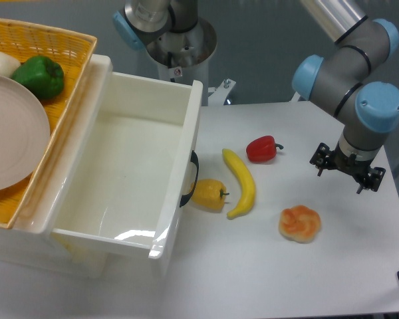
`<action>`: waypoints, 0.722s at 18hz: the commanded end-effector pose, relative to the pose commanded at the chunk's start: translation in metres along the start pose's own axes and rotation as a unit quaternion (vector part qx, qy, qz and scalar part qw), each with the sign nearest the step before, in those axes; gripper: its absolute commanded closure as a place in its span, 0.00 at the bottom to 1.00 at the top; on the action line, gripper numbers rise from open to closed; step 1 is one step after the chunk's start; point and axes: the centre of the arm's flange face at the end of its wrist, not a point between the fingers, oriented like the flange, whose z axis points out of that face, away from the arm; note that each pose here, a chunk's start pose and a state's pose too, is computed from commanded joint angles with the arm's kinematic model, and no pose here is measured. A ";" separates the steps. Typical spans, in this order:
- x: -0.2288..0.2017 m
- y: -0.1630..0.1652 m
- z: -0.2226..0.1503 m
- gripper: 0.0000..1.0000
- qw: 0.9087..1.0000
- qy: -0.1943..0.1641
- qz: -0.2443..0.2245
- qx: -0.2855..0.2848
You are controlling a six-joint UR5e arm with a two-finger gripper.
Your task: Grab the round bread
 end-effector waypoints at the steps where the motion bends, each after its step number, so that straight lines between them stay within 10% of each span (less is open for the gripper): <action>1: 0.000 -0.001 0.000 0.00 1.000 0.000 0.001 0.000; 13: 0.023 -0.005 0.030 0.00 0.997 0.027 -0.077 -0.010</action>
